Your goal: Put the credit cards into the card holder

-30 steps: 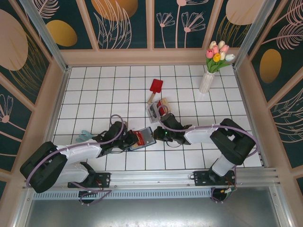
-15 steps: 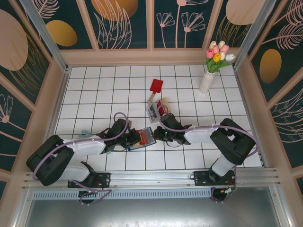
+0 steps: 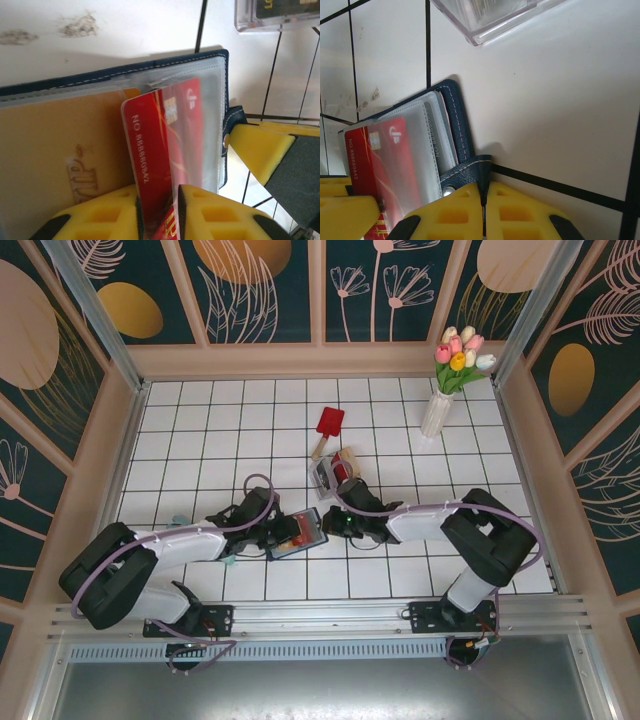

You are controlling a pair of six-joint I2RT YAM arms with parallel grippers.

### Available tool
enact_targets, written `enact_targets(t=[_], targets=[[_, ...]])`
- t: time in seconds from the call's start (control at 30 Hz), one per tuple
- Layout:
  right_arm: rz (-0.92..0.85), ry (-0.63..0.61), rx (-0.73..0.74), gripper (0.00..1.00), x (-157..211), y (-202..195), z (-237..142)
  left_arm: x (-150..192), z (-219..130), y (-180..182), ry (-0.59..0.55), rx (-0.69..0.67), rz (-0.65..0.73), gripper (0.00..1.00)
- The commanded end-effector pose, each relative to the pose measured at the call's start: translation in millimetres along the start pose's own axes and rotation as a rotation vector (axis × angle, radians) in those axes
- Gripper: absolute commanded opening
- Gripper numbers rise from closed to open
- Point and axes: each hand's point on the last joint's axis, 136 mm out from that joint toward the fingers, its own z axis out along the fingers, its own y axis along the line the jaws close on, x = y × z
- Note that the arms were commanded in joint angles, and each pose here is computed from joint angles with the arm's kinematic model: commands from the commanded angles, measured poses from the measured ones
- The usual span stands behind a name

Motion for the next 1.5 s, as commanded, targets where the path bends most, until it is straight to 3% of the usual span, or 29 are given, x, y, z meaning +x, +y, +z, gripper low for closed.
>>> enact_targets(t=[0.0, 0.13, 0.47, 0.6, 0.77, 0.93, 1.17, 1.4, 1.47], targets=[[-0.001, 0.081, 0.06, 0.08, 20.7, -16.0, 6.1, -2.4, -2.6, 2.4, -0.017, -0.028, 0.014, 0.22], [-0.003, 0.09, 0.05, 0.08, 22.9, -15.0, 6.2, -3.0, 0.2, -7.0, -0.008, 0.01, 0.028, 0.16], [0.005, 0.093, 0.051, 0.08, 26.1, -17.2, 5.5, 0.2, 13.0, -28.2, 0.061, 0.066, 0.07, 0.23], [0.006, 0.087, 0.063, 0.08, 24.8, -18.5, 5.3, 1.7, 9.7, -27.0, 0.064, 0.064, 0.083, 0.33], [0.006, 0.056, 0.099, 0.08, 18.3, -22.5, 1.8, -3.4, -2.8, -4.9, 0.015, -0.058, 0.094, 0.44], [-0.014, 0.017, 0.153, 0.08, 8.0, -25.4, -4.4, -8.2, -16.2, 21.3, -0.047, -0.176, 0.08, 0.45], [-0.065, -0.057, 0.159, 0.14, -13.2, -7.4, -24.4, -23.4, -38.9, 24.0, -0.171, -0.19, 0.056, 0.4], [-0.19, -0.032, 0.001, 0.19, -12.7, 46.7, -28.2, -20.4, -49.1, 56.6, -0.218, -0.279, -0.003, 0.56], [-0.201, -0.027, 0.036, 0.19, -9.5, 47.8, -22.5, -18.4, -46.4, 56.9, -0.213, -0.262, -0.021, 0.6]])
